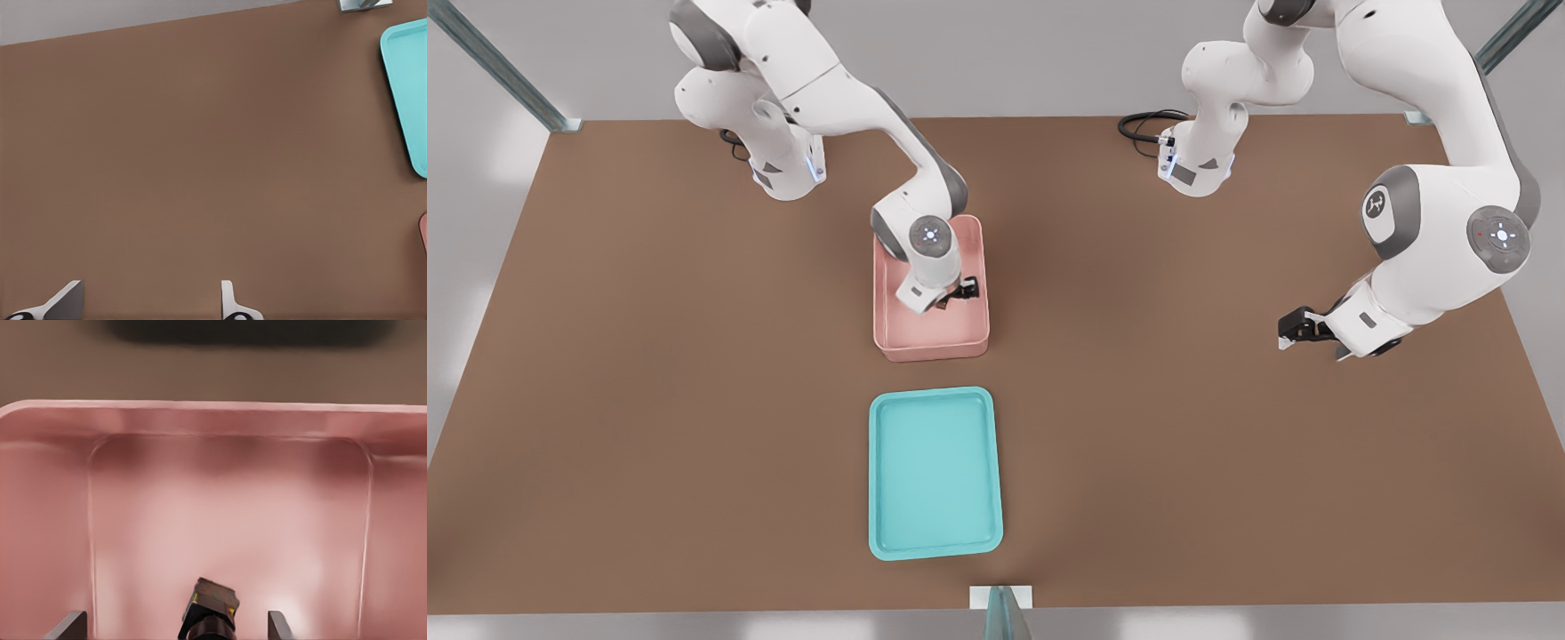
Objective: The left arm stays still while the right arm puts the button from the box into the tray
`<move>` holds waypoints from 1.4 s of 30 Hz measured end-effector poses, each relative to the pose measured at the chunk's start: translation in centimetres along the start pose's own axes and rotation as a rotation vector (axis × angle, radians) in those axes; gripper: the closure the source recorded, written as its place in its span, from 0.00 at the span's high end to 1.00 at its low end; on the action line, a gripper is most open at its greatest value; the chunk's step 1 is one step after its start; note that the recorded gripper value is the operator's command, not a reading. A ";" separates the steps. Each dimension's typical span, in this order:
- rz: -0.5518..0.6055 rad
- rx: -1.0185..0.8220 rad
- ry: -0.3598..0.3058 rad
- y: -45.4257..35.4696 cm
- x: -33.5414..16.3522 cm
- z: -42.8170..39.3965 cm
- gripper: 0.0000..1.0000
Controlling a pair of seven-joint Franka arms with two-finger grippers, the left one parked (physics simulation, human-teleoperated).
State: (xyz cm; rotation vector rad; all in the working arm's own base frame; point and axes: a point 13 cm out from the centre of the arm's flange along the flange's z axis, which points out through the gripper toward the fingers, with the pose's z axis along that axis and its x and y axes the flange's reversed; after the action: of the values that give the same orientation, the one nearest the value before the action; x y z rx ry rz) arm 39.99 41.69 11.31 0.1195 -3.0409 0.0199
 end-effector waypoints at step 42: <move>0.095 -0.073 -0.092 -1.5 3.1 3.9 0.58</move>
State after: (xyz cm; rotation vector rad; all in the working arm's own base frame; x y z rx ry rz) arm 36.68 39.90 7.74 -0.0307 -3.1315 -0.0923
